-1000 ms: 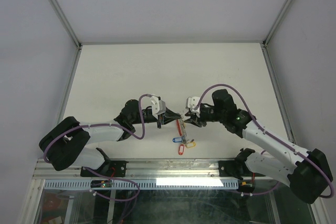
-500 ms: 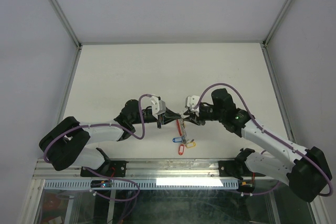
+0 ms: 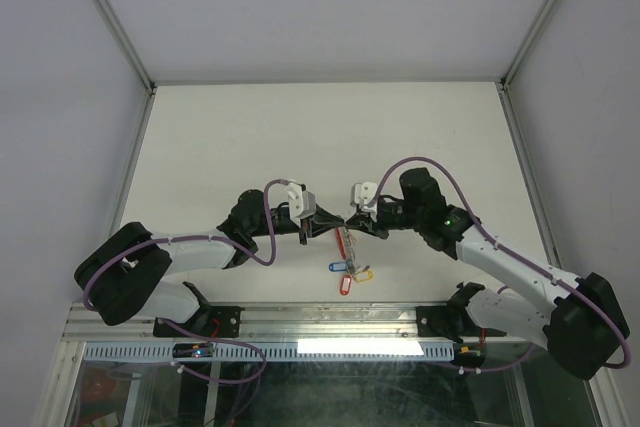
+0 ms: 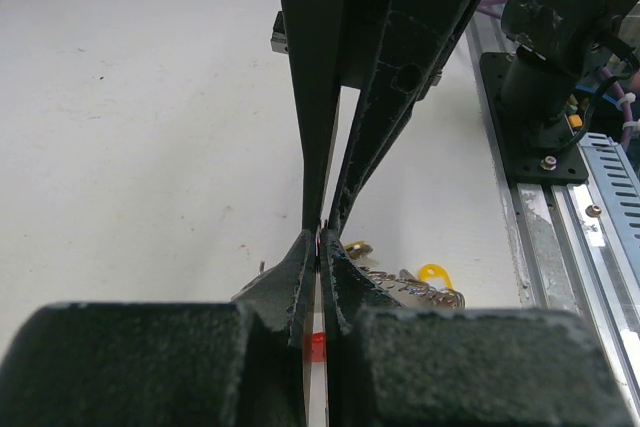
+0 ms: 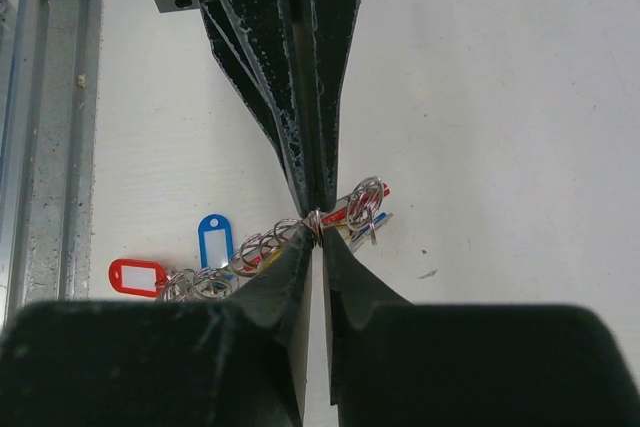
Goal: Put the keys on the keyring
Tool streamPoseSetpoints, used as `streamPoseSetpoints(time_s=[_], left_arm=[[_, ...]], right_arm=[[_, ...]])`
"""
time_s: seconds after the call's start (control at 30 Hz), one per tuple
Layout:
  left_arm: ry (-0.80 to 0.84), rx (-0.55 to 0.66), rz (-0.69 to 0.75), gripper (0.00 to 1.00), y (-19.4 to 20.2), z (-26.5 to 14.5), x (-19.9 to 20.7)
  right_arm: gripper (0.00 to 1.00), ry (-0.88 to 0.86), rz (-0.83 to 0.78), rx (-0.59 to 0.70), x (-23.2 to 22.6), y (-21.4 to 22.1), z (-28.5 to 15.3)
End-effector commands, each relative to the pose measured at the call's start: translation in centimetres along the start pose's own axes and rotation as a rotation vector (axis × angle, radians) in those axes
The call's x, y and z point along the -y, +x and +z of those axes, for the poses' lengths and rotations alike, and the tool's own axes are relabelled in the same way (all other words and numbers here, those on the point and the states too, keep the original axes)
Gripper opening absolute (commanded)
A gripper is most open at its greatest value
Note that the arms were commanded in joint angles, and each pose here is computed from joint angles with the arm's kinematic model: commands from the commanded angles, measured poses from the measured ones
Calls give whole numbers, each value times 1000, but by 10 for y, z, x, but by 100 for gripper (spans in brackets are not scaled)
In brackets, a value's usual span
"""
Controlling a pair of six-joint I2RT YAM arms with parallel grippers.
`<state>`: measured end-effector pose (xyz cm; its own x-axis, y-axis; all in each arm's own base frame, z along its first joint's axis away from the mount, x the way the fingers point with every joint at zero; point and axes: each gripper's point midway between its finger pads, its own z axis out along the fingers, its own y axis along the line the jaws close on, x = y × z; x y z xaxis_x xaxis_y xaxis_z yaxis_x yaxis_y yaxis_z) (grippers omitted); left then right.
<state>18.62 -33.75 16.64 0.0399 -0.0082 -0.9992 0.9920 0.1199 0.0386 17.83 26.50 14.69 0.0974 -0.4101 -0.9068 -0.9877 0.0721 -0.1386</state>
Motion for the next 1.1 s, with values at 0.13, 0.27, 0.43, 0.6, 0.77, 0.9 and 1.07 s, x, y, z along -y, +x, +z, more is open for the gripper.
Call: streamPoseSetpoints(time_s=[0.13,0.27,0.43,0.6,0.77,0.9,1.07], left_arm=[[18,52,58,0,-16,1,-2],[29,43,57,9,-15,3,-2],[34,55,70,23,-18,3,0],[-20,71,59,25,-21,2,-7],[-109,101,32,29,-25,1,-20],[-134,102,26,30,-24,1,-24],[-145,99,21,32,-22,3,-26]], right_arm=[[0,-12,-2,12,2,-19,-2],[0,-2,12,-43,4,-23,-11],[0,23,34,-157,7,-23,-22],[0,44,83,-306,8,-14,-32],[0,64,154,-436,7,-6,-38],[0,72,213,-526,6,3,-41],[0,63,259,-624,2,19,-44]])
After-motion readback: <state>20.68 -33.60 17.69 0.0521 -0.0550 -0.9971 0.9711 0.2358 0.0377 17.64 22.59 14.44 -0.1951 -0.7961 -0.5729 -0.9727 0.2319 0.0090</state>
